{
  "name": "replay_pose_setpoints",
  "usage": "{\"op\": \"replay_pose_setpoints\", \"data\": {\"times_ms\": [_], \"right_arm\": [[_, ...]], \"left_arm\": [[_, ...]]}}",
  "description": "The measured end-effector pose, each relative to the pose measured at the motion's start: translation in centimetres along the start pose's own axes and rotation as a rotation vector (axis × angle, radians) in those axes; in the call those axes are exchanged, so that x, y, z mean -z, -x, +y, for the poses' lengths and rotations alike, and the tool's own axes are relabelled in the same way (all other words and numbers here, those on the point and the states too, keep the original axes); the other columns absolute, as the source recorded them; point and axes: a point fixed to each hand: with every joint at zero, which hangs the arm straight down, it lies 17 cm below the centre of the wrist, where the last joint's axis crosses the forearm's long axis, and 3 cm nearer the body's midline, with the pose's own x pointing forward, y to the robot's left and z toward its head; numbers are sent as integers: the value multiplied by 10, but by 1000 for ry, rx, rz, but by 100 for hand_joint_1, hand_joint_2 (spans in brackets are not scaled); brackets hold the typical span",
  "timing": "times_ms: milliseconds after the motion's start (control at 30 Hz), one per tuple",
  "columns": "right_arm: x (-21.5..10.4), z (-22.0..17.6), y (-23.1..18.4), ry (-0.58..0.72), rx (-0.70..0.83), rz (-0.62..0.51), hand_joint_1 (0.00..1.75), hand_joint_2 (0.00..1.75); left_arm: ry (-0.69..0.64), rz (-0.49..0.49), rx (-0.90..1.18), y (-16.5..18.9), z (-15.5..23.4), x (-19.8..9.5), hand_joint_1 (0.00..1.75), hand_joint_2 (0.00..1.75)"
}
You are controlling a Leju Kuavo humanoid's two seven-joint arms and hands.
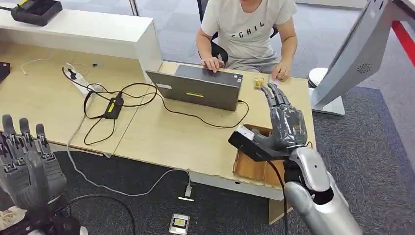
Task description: Pass the card to the sensor for recognition and then transmit it.
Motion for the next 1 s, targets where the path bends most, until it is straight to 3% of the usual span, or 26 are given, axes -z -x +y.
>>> {"op": "replay_pose_setpoints", "data": {"times_ms": [400,1000], "right_arm": [[-10,13,39,11,-119,40,0,175],[-31,81,78,-155,-192,108,0,175]], "left_arm": [[26,9,35,-1,-1,-7,0,175],[32,3,21,-5,0,-9,0,175]]}}
